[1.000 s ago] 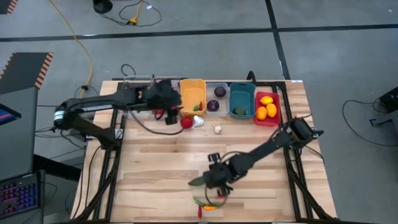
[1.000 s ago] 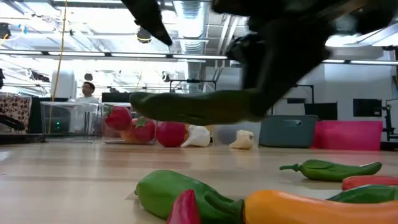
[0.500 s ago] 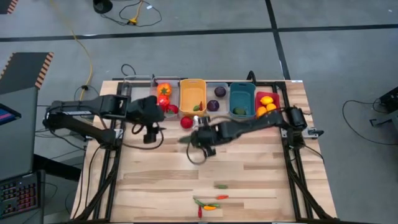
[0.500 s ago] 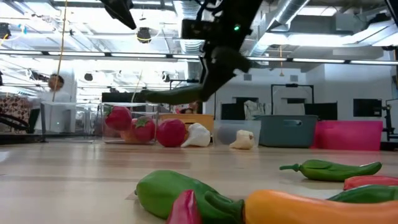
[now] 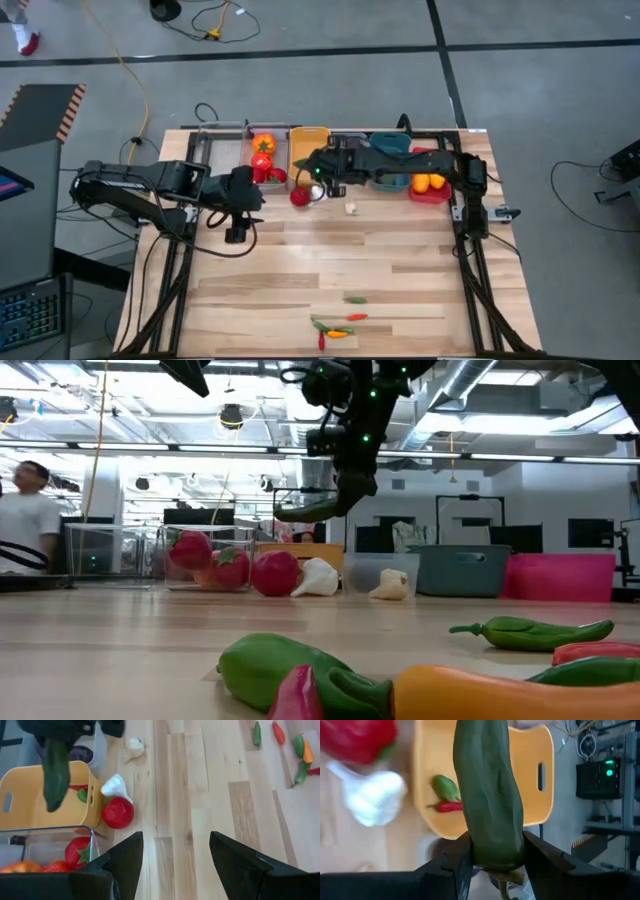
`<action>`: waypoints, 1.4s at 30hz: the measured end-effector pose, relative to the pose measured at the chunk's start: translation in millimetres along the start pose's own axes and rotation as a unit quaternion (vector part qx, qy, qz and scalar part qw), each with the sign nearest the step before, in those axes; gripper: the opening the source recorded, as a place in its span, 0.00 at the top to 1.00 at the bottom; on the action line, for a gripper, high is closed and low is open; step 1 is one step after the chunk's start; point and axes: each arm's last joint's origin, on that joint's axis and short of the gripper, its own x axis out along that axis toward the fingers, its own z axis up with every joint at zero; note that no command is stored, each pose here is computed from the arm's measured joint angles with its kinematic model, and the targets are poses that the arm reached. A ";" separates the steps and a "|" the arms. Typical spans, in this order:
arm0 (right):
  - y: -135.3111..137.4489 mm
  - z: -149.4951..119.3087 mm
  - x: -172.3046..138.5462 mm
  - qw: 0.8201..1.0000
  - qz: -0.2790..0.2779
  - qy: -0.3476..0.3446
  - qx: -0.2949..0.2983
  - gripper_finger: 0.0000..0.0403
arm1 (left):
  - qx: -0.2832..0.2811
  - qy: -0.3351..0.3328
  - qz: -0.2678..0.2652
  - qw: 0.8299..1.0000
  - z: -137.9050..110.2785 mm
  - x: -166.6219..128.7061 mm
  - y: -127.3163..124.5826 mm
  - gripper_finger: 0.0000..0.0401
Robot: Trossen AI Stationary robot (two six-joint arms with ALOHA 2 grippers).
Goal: Sort produce into baskets
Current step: Put the green chili pepper into the yellow bin
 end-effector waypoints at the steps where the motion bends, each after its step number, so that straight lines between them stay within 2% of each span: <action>1: -3.6 -1.6 2.2 1.000 -0.001 0.003 0.004 0.54 | 0.000 0.000 0.000 1.000 0.0 0.0 -0.1 0.46; 11: -17.0 -8.3 10.7 1.000 -0.008 0.015 0.020 0.38 | -0.002 -0.006 0.001 1.000 1.1 0.1 -0.2 0.46; 16: -13.7 -6.7 8.6 1.000 -0.006 0.013 0.023 0.37 | -0.003 -0.014 -0.001 1.000 3.9 2.6 -0.9 0.46; 20: -3.2 -3.6 1.9 0.999 -0.014 0.017 0.028 0.37 | 0.001 -0.040 -0.031 0.999 8.2 17.6 -9.3 0.46; 29: 34.2 -5.4 -24.4 0.994 -0.050 0.075 -0.061 0.37 | 0.050 -0.104 -0.127 0.985 4.7 77.1 -58.5 0.46; 36: 58.4 -12.6 -47.2 0.989 -0.070 0.115 -0.065 0.37 | 0.083 -0.141 -0.170 0.972 2.7 122.0 -106.3 0.46; 42: 63.0 -15.3 -70.9 0.988 -0.072 0.136 -0.024 0.37 | 0.108 -0.139 -0.193 0.965 -2.8 162.6 -143.0 0.46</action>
